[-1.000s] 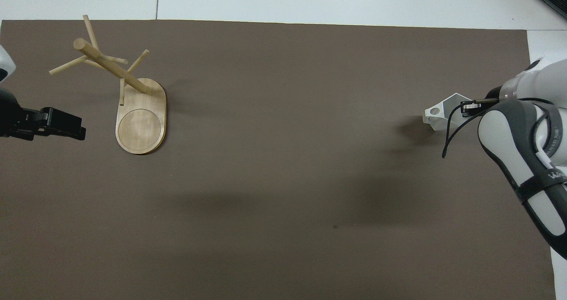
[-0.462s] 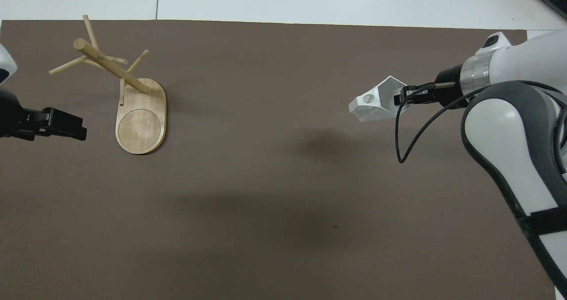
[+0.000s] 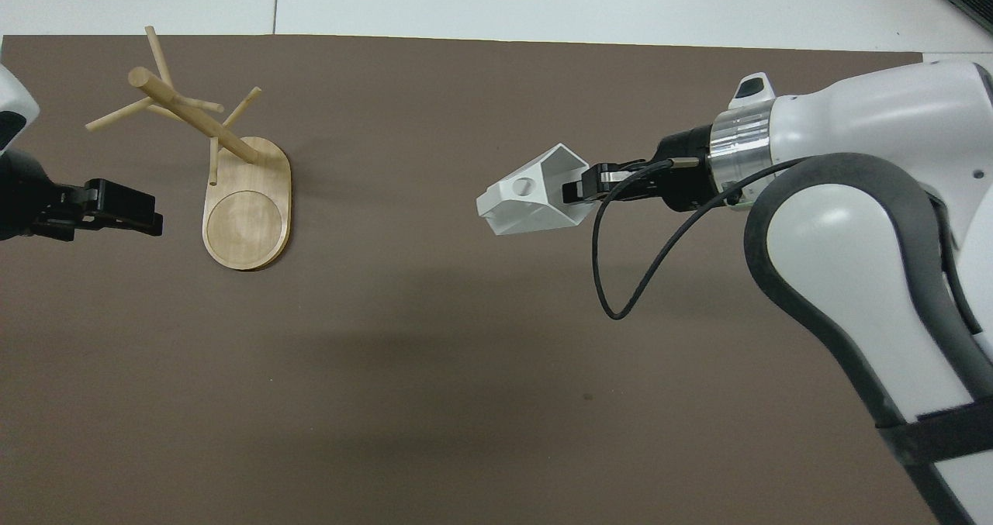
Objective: Hang cup on rack
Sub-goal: 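Lift the cup with the right gripper while the left gripper reaches it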
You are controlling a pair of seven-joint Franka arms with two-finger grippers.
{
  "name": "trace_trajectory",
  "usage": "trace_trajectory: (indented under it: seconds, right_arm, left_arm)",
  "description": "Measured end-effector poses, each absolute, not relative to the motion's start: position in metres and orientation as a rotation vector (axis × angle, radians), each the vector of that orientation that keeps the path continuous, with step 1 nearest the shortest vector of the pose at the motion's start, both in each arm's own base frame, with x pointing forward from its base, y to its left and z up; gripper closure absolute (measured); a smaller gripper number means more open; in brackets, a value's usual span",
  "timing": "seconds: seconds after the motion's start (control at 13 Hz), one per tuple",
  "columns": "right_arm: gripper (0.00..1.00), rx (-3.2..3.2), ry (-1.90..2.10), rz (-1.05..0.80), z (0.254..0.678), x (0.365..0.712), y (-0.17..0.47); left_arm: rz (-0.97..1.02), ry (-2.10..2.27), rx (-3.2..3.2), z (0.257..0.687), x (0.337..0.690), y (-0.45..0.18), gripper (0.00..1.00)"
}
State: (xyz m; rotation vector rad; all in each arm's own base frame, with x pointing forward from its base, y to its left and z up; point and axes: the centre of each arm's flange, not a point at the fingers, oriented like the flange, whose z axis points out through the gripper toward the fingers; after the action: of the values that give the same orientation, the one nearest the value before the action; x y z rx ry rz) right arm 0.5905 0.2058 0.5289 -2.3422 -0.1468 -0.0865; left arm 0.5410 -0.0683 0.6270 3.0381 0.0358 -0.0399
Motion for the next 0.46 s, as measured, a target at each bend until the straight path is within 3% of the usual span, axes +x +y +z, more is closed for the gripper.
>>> trace_trajectory:
  seconds: [0.46]
  right_arm:
    - [0.96, -2.198, -0.023, -0.083, 0.553, 0.550, 0.326]
  left_arm:
    - [-0.080, 0.653, 2.803, 0.622, 0.550, -0.101, 0.00]
